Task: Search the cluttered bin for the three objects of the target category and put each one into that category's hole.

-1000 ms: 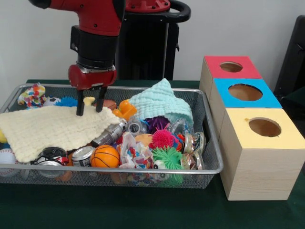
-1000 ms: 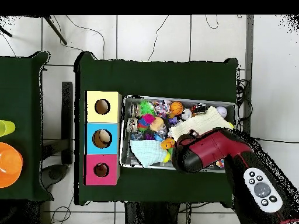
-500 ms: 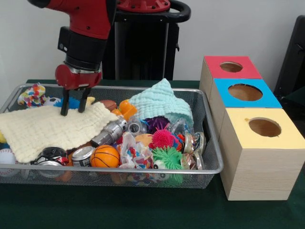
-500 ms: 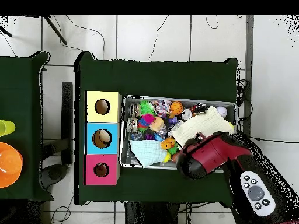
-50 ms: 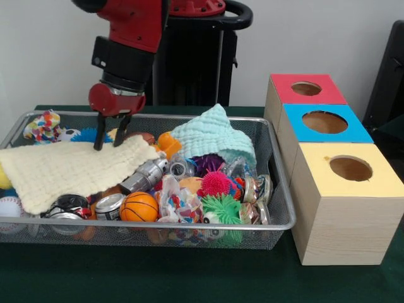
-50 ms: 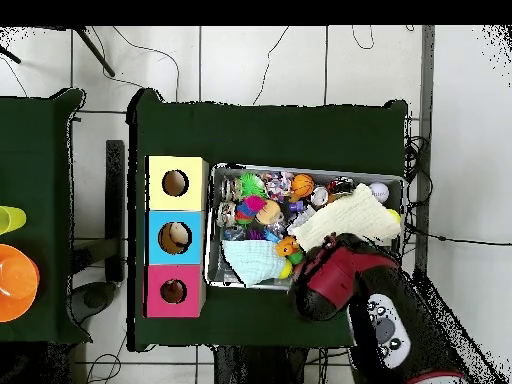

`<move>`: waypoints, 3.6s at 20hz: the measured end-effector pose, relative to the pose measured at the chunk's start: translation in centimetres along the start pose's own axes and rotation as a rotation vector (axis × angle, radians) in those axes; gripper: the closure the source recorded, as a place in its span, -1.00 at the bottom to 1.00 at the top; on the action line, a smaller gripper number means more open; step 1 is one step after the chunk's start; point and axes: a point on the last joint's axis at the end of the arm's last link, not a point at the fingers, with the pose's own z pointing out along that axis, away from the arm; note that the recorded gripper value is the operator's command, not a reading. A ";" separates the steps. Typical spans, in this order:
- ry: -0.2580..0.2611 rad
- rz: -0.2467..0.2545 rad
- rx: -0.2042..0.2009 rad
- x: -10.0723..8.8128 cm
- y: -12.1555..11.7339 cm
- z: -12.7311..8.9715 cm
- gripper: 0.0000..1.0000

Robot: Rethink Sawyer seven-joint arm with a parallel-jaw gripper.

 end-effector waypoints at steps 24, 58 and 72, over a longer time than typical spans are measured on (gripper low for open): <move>-0.033 0.179 0.077 0.7 0.6 -1.1 1.00; -0.149 0.427 0.002 -1.4 1.1 -1.9 -1.00; -0.227 0.377 -0.034 -5.1 3.0 0.4 -1.00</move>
